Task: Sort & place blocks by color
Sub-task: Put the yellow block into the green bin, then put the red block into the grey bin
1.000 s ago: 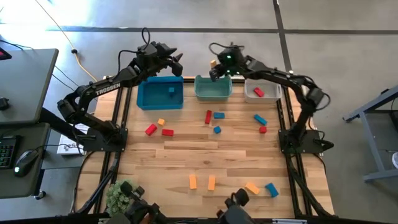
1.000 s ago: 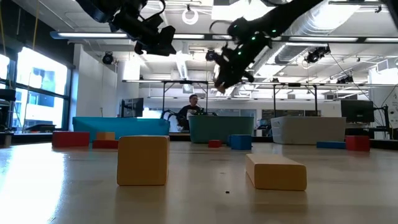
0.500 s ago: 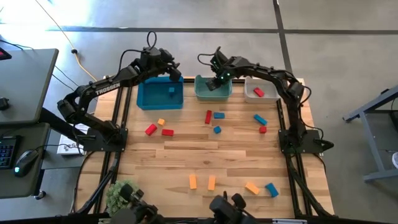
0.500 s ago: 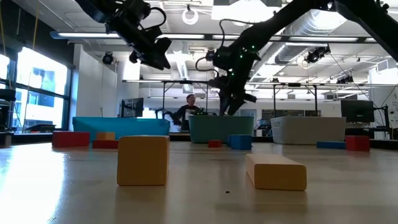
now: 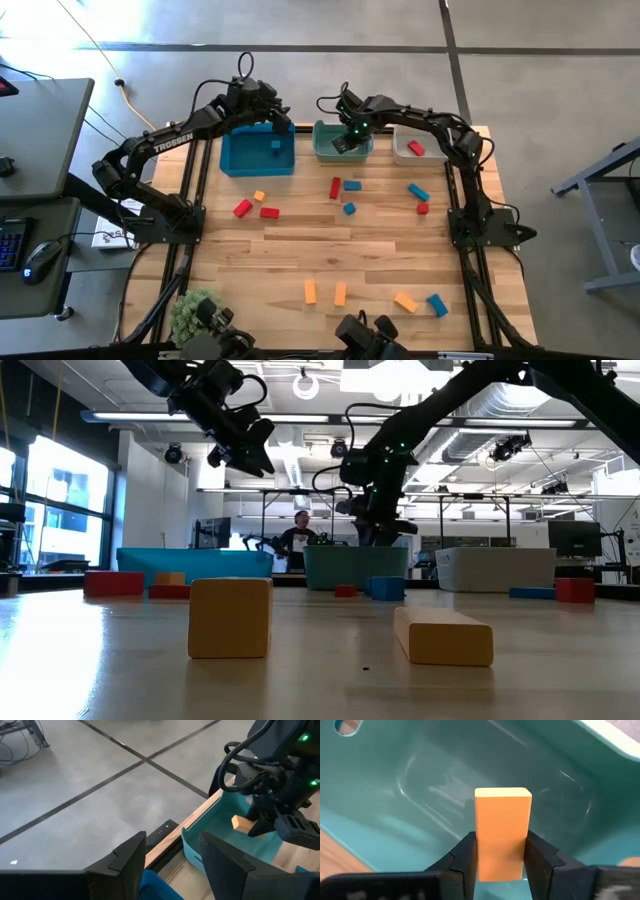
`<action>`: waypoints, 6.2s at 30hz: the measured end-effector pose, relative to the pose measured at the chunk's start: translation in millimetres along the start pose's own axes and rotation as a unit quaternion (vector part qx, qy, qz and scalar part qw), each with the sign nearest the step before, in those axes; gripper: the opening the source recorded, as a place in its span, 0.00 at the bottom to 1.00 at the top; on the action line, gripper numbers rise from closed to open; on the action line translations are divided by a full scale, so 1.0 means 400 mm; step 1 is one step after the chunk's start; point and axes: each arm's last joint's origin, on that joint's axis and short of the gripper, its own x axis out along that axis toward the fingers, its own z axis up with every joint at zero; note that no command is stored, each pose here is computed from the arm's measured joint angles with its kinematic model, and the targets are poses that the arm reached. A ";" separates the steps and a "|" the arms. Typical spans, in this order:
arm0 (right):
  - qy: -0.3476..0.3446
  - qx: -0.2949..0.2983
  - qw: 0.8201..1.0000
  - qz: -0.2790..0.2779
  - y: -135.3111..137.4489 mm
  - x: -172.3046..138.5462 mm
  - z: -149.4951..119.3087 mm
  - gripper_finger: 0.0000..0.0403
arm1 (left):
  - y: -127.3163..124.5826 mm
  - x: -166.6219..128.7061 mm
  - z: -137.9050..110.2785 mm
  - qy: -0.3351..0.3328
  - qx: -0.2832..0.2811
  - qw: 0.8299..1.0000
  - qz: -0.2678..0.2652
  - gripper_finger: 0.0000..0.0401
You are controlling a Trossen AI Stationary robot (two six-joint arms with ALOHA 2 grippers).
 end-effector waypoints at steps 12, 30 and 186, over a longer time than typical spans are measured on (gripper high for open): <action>-0.001 -0.004 1.000 0.000 0.005 -0.001 -0.001 0.47 | 0.000 -0.001 -0.021 0.043 0.002 0.999 0.000 0.44; -0.090 -0.036 0.995 0.024 0.011 -0.181 -0.001 0.48 | -0.014 -0.017 -0.085 0.187 -0.134 0.972 -0.043 0.44; -0.286 -0.147 0.843 0.432 0.091 -0.302 0.111 0.48 | -0.027 0.002 -0.020 0.102 -0.170 0.918 -0.343 0.25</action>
